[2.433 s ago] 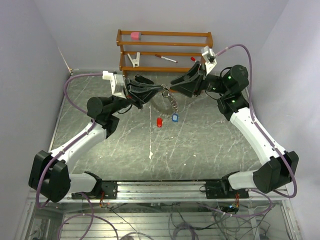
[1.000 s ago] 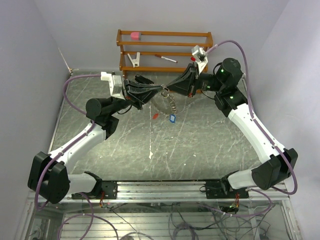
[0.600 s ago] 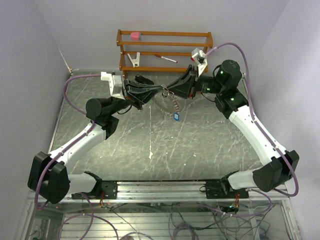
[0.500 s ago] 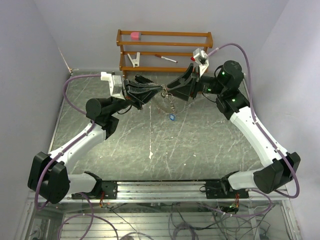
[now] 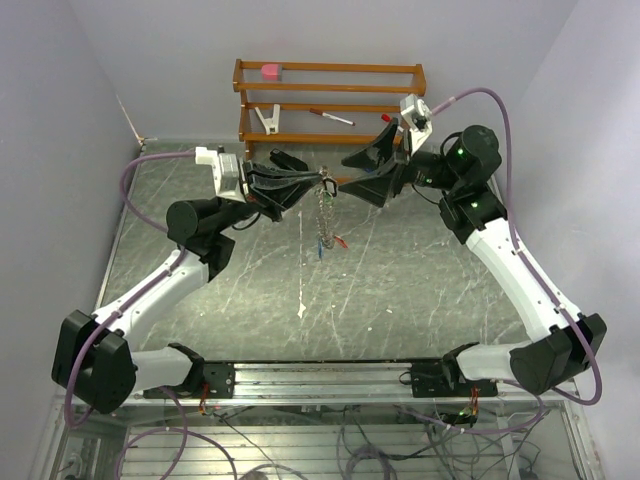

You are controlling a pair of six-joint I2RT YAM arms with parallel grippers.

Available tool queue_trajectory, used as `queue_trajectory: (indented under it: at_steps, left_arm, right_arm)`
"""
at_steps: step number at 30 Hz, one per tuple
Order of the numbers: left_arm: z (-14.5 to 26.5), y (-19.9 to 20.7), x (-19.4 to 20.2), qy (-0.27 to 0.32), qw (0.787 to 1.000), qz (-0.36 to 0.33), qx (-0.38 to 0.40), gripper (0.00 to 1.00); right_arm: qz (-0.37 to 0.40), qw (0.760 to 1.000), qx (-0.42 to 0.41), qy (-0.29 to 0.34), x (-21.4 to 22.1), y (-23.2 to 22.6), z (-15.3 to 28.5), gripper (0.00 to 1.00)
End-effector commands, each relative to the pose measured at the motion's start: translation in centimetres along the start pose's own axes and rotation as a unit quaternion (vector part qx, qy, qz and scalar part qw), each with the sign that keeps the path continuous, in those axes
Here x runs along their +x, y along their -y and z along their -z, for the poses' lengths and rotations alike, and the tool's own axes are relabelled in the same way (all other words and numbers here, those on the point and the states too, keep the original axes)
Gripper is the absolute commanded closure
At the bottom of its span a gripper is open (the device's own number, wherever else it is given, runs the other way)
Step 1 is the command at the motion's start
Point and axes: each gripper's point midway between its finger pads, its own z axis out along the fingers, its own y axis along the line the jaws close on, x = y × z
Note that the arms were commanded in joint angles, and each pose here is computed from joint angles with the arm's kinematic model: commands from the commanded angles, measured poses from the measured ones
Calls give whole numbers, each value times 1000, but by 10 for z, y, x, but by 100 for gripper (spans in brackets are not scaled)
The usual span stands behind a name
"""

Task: Put the keys on the keyring

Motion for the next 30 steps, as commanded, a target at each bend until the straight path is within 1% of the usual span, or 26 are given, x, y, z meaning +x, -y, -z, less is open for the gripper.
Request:
queue_trajectory:
  at_steps: [1,4,6,9,12,15,22,30]
  left_arm:
    - [0,8,-23,36,999,-23,2,93]
    - [1,10,-22,35,999,-17,5,93]
    - [2,11,-22,34,999,-15,5,93]
    - [2,12,-22,34,999,-13,6,93]
    - [2,12,-21,32,999,-11,7,93]
    - [2,13,-20,30,1000,-6,8,93]
    - [-2,15,-14,25,1000,7,13,93]
    - [-5,14,-12,24,1000,12,14,93]
  right_arm:
    - [33,999,-9,30,-19,-13,7,32]
    - [56,997,-3,48,-27,-14,9,31]
    - [58,996,-21,57,-34,-18,8,30]
    - [39,996,-60,59,-37,-23,3,30]
    - [26,995,-79,55,-31,-21,-1,35]
    - [24,994,-89,58,-31,-21,-2,42]
    - [27,994,-90,57,-30,-20,-3,55]
    - [18,992,-112,58,-24,-22,-12,57]
